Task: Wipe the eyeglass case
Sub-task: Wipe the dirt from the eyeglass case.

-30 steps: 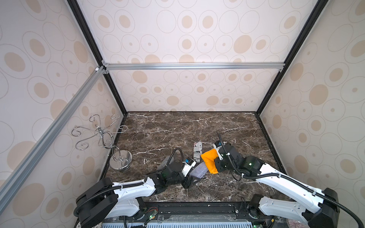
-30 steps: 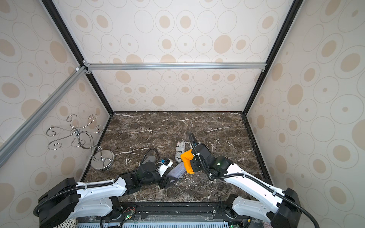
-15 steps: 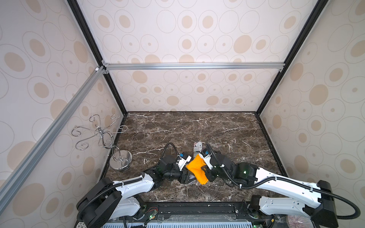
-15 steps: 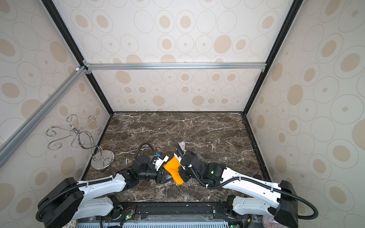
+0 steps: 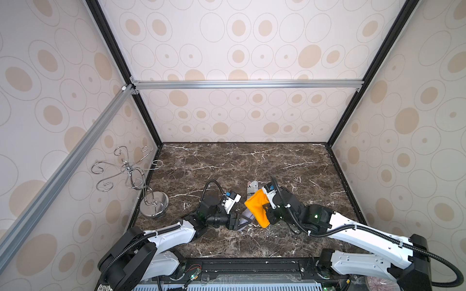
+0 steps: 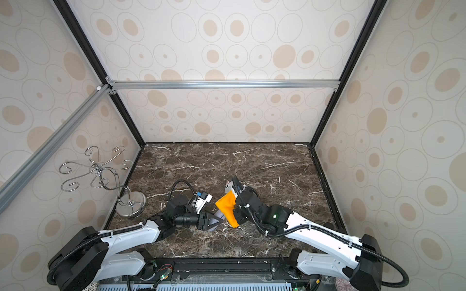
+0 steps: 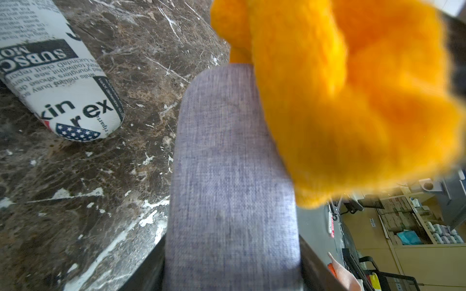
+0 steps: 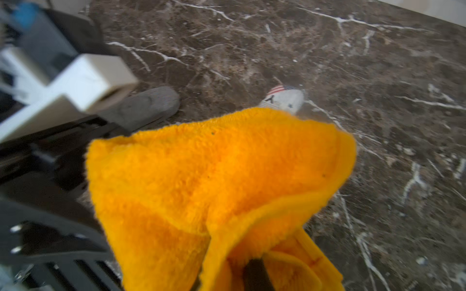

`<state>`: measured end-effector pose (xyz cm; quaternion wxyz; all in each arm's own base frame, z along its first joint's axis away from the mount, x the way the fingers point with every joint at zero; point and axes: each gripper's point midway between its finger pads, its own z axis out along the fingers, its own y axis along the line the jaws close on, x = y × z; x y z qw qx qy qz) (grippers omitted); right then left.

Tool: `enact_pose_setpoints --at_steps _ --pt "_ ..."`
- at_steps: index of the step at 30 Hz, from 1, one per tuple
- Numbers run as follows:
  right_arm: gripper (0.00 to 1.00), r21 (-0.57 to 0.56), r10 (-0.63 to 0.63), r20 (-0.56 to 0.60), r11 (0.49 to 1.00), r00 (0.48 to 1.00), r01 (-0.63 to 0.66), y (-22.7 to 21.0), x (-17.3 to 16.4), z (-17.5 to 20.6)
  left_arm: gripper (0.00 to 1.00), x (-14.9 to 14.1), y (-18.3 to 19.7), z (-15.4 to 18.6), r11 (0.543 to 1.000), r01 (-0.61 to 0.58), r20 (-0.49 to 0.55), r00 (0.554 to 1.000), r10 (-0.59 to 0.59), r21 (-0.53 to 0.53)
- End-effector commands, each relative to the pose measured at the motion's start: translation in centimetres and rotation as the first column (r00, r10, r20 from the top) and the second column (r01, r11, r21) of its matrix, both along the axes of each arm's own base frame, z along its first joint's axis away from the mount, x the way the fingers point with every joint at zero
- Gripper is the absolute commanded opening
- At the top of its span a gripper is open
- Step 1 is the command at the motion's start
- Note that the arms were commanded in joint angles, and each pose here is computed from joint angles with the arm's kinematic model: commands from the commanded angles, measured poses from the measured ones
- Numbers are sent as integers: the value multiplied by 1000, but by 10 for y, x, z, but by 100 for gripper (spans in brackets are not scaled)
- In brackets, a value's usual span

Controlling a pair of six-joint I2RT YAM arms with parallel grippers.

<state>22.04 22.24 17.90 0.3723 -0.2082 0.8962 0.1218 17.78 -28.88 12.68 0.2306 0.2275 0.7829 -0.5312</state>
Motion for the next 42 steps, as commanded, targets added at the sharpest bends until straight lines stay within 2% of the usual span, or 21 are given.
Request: enact_pose_setpoints --at_steps 1,4,6,11,14,18,24,28,30,34,37,42 --pt "0 -94 -180 -6 979 984 178 -50 8 -7 50 12 -8 41 996 7 134 991 5 -88" --pt "0 -144 -208 -15 968 978 204 -66 7 -9 50 18 -6 42 996 -30 139 989 42 -89" --pt "0 -107 -113 -53 988 992 107 -53 -2 -10 50 19 -8 46 994 -29 150 988 45 -102" --pt "0 -78 -12 -86 997 996 5 -41 -13 -10 49 31 -7 50 993 -86 203 974 100 -77" --pt "0 -19 71 -119 997 990 -74 -25 -21 -8 49 29 -19 52 996 -59 217 974 71 -66" --pt "0 40 179 -110 984 978 -175 1 -30 -3 49 24 -35 49 998 -17 217 976 29 -53" --pt "0 56 307 -132 952 942 -302 34 -50 -13 49 25 -43 47 998 0 208 978 13 -61" --pt "0 127 371 -144 926 918 -354 49 -63 -18 48 24 -44 46 998 10 206 979 4 -64" --pt "0 131 360 -140 930 922 -343 48 -62 -20 48 22 -44 46 998 18 202 979 -4 -68" --pt "0 71 191 -82 980 978 -185 21 -35 -15 48 13 -43 41 997 54 189 981 -42 -62" --pt "0 109 85 -53 991 995 -79 -2 -17 -3 48 4 -41 37 994 90 179 981 -78 -63" --pt "0 185 7 3 983 1000 -7 -25 1 19 48 -6 -38 34 990 124 160 981 -112 -68"
